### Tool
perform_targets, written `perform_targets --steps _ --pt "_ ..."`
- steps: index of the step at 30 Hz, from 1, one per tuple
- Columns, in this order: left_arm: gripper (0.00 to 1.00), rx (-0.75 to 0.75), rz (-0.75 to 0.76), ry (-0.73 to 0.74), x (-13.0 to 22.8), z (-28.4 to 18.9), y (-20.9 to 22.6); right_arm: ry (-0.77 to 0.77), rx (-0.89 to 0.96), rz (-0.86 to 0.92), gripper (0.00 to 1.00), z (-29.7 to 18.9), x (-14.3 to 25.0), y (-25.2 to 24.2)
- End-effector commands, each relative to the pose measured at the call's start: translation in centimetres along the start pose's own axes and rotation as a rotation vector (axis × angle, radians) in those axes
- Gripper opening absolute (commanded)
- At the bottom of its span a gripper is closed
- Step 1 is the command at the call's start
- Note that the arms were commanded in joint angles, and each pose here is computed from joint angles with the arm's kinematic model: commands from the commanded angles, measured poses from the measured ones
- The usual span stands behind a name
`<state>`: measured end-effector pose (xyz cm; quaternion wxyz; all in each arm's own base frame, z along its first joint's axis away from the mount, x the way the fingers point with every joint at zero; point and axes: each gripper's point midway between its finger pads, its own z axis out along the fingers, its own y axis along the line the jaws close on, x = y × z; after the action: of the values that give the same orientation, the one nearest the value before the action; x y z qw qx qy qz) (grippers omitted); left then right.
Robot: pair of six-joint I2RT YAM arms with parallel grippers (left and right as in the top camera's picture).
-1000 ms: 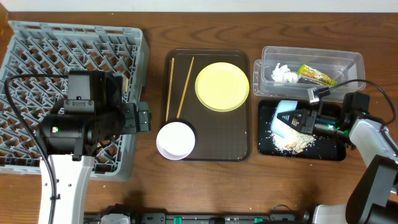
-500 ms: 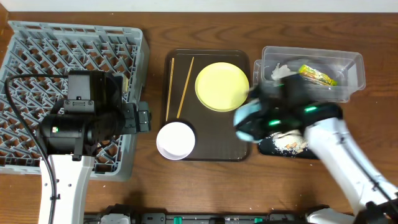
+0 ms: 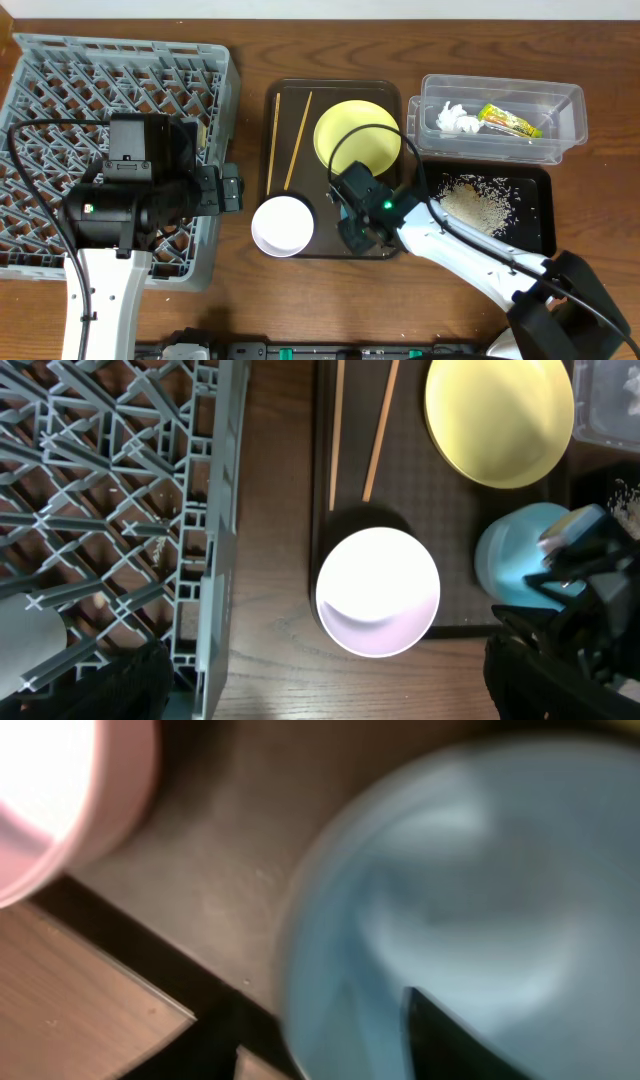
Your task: Sort waste into correct bins and load items into the dishwasher
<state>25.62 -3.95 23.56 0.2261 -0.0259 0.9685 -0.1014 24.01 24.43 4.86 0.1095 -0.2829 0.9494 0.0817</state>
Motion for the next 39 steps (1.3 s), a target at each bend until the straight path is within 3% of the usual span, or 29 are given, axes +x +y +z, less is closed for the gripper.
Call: perform_targets --steps 1,13,20,39 --pt "0.99 -0.009 0.018 -0.011 -0.3 -0.2 0.1 -0.105 -0.006 -0.040 0.59 -3.4 -4.0 0.7" --pt "0.99 -0.009 0.018 -0.011 -0.3 -0.2 0.1 -0.303 -0.050 0.226 0.56 -12.8 -11.8 -5.7" --pt "1.00 -0.010 0.018 -0.011 -0.3 -0.2 0.1 -0.268 -0.066 0.321 0.55 -14.0 -10.8 -8.6" --pt "0.99 -0.010 0.018 -0.010 -0.3 -0.2 0.1 -0.252 -0.067 0.299 0.57 -13.9 -10.5 -8.3"
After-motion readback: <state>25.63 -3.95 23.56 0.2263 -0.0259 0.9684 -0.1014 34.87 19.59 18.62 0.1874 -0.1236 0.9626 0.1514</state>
